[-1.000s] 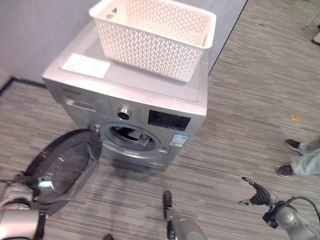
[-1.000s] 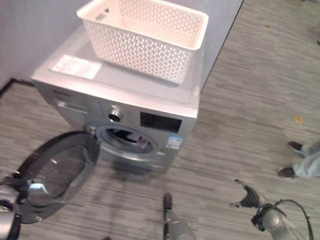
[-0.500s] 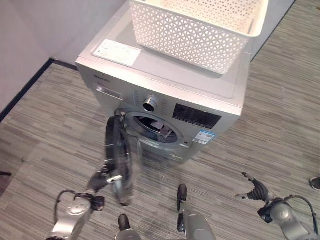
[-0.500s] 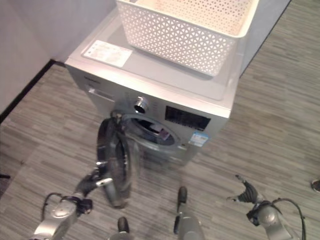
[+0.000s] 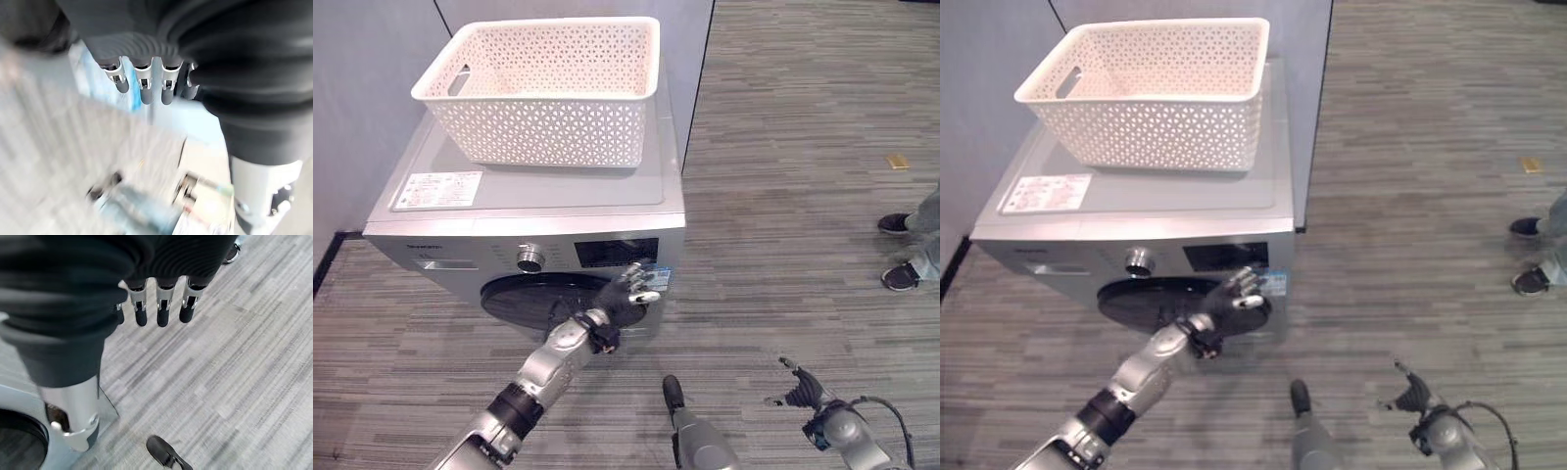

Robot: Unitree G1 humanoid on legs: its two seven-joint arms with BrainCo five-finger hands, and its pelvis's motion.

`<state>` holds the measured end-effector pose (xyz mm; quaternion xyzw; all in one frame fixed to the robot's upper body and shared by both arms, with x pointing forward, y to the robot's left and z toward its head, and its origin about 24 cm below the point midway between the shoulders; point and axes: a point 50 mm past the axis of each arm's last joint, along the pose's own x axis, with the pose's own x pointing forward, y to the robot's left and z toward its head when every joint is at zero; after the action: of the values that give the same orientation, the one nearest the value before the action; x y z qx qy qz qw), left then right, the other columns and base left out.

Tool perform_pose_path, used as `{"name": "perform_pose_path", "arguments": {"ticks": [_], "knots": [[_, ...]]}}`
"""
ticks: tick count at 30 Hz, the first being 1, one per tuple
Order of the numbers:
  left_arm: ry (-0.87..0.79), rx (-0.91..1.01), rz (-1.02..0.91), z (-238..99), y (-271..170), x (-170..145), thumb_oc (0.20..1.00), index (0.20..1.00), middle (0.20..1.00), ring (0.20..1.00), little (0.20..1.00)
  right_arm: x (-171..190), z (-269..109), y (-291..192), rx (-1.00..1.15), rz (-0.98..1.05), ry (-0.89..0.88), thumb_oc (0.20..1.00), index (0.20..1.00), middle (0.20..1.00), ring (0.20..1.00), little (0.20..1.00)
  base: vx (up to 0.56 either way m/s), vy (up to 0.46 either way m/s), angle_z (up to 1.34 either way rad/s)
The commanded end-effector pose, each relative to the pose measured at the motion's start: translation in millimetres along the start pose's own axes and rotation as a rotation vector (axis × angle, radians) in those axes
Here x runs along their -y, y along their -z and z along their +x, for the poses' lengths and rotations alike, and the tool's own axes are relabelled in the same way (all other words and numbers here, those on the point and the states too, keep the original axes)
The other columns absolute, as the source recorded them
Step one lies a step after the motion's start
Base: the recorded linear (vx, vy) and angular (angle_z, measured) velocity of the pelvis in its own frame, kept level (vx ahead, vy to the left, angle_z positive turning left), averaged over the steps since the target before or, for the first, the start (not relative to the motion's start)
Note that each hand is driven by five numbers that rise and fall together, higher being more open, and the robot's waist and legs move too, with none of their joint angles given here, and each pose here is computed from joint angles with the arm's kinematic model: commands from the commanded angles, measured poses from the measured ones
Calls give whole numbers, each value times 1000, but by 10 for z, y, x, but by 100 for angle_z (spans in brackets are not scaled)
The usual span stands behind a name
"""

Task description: Grab the laundry basket,head to the washer,open it,put in the laundry and shut it.

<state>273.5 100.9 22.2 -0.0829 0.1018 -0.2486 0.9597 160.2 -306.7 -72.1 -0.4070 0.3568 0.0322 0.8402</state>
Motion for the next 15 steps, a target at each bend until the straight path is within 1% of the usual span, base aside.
{"name": "perform_pose_path", "arguments": {"ticks": [1, 2, 3, 5, 6, 8, 11, 12, 13, 14, 15], "knots": [[-20, 36, 162, -273, 48, -203, 1000, 1000, 1000, 1000, 1000, -76, 12, -53, 30, 70, 35, 1000, 1000, 1000, 1000, 1000, -14, -37, 3], [-20, 36, 162, -275, 48, -204, 1000, 1000, 1000, 1000, 1000, -78, 13, -53, 30, 70, 35, 1000, 1000, 1000, 1000, 1000, -24, -45, 7], [-92, 37, 150, -425, 112, -353, 1000, 1000, 1000, 1000, 1000, -172, -15, -5, 19, 85, 20, 1000, 1000, 1000, 1000, 1000, -21, -48, 11], [-139, 14, 159, -571, 201, -474, 1000, 1000, 1000, 1000, 1000, -285, -41, 61, -6, 75, -13, 1000, 1000, 1000, 1000, 1000, -27, -54, 22], [-202, -46, 163, -815, 345, -641, 1000, 1000, 1000, 1000, 1000, -379, -73, 132, -31, 75, -47, 1000, 1000, 1000, 1000, 1000, -20, -43, 15], [-282, -122, 155, -1076, 518, -777, 1000, 1000, 1000, 1000, 1000, -472, -98, 213, -69, 74, -77, 1000, 1000, 1000, 1000, 1000, -15, -34, 2], [-401, -272, 242, -1413, 811, -935, 1000, 1000, 1000, 1000, 1000, -637, -126, 287, -114, 87, -113, 1000, 1000, 1000, 1000, 1000, -40, -30, 32], [-496, -396, 285, -1611, 1042, -1019, 1000, 1000, 1000, 1000, 1000, -734, -146, 316, -141, 121, -120, 1000, 1000, 1000, 1000, 1000, -49, -29, 48], [-556, -458, 278, -1704, 1167, -1050, 1000, 1000, 1000, 1000, 1000, -798, -158, 338, -165, 140, -127, 1000, 1000, 1000, 1000, 1000, -60, -24, 68], [-648, -581, 236, -1884, 1410, -1063, 1000, 1000, 1000, 1000, 1000, -889, -174, 367, -203, 167, -137, 1000, 1000, 1000, 1000, 1000, -46, -6, 54], [-697, -640, 203, -1974, 1528, -1055, 1000, 1000, 1000, 1000, 1000, -930, -181, 382, -224, 177, -142, 1000, 1000, 1000, 1000, 1000, -38, 6, 59]]}}
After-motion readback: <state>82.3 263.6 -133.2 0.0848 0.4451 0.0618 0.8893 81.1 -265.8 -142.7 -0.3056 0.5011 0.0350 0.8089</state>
